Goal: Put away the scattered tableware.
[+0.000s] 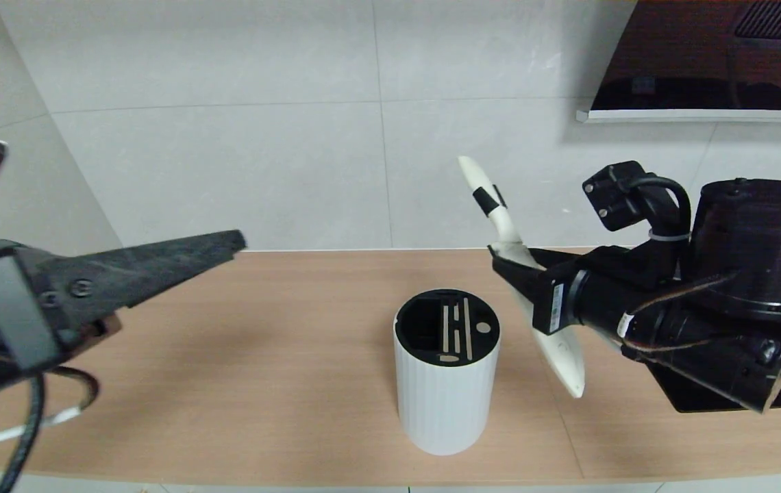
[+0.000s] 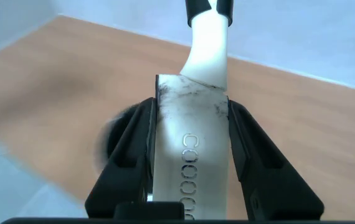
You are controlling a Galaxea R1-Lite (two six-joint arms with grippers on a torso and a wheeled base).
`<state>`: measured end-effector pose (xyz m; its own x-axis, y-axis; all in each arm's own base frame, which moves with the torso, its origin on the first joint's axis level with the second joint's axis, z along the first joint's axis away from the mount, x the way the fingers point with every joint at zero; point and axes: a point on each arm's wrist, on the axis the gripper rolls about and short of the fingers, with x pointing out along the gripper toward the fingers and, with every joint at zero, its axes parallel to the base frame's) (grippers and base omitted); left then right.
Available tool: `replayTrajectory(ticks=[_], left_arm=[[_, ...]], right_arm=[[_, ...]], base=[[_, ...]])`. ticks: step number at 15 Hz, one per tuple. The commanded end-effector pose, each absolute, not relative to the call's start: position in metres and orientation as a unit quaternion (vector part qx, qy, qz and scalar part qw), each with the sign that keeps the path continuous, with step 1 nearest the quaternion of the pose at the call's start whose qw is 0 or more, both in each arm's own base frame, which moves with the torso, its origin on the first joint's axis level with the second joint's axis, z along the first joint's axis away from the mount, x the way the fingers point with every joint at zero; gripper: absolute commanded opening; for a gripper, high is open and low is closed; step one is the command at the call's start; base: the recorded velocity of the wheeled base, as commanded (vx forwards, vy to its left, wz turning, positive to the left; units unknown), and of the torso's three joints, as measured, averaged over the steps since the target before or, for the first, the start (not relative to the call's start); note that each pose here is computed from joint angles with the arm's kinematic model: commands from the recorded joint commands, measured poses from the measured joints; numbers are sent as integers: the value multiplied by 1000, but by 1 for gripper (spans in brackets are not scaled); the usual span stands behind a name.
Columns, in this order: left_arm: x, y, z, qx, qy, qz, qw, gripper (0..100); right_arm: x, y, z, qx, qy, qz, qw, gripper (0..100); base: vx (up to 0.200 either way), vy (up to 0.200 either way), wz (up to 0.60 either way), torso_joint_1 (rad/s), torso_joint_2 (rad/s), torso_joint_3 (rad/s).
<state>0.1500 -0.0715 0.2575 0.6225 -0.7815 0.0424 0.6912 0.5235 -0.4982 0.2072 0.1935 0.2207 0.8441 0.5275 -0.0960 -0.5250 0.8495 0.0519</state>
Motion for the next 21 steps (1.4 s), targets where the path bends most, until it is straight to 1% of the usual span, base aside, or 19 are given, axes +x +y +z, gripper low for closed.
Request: replayTrajectory(ticks=[1,2,3,4,6,8,10,13,20,21], left_arm=[[187,-110,212,-247,177,-419,856,100],[195,-126,205,-249,176,-403,863,100],[199,-138,205,-252,162,-402,865,100],[200,-148,201,-254,162,-413,859,100],[203,-157,195,-261,165,-423,852,100],[216,-172,192,-277,153,-433,844,100],[220,-183,184,-278,152,-435,843,100],[226,-190,188,-288,120,-418,853,100],[230,-195,186,-289,119,-413,856,100],[228,-197,187,-289,118,-413,856,0]], right_arm=[[193,204,214,6,63,302,951,0],[190,206,214,5,65,311,948,0],[185,212,211,1,69,322,944,0],[183,216,207,-1,75,329,941,0],[178,220,204,-3,79,340,937,0],[172,224,203,-4,80,352,932,0],[172,226,202,-5,81,353,932,0],[166,231,198,-6,80,367,927,0],[162,237,190,-14,91,378,921,0],[162,237,189,-15,91,378,921,0]], base=[[0,0,0,0,0,0],[0,0,0,0,0,0],[0,0,0,0,0,0],[0,0,0,0,0,0],[0,0,0,0,0,0],[0,0,0,0,0,0],[0,0,0,0,0,0],[0,0,0,0,0,0],[0,0,0,0,0,0],[0,0,0,0,0,0]])
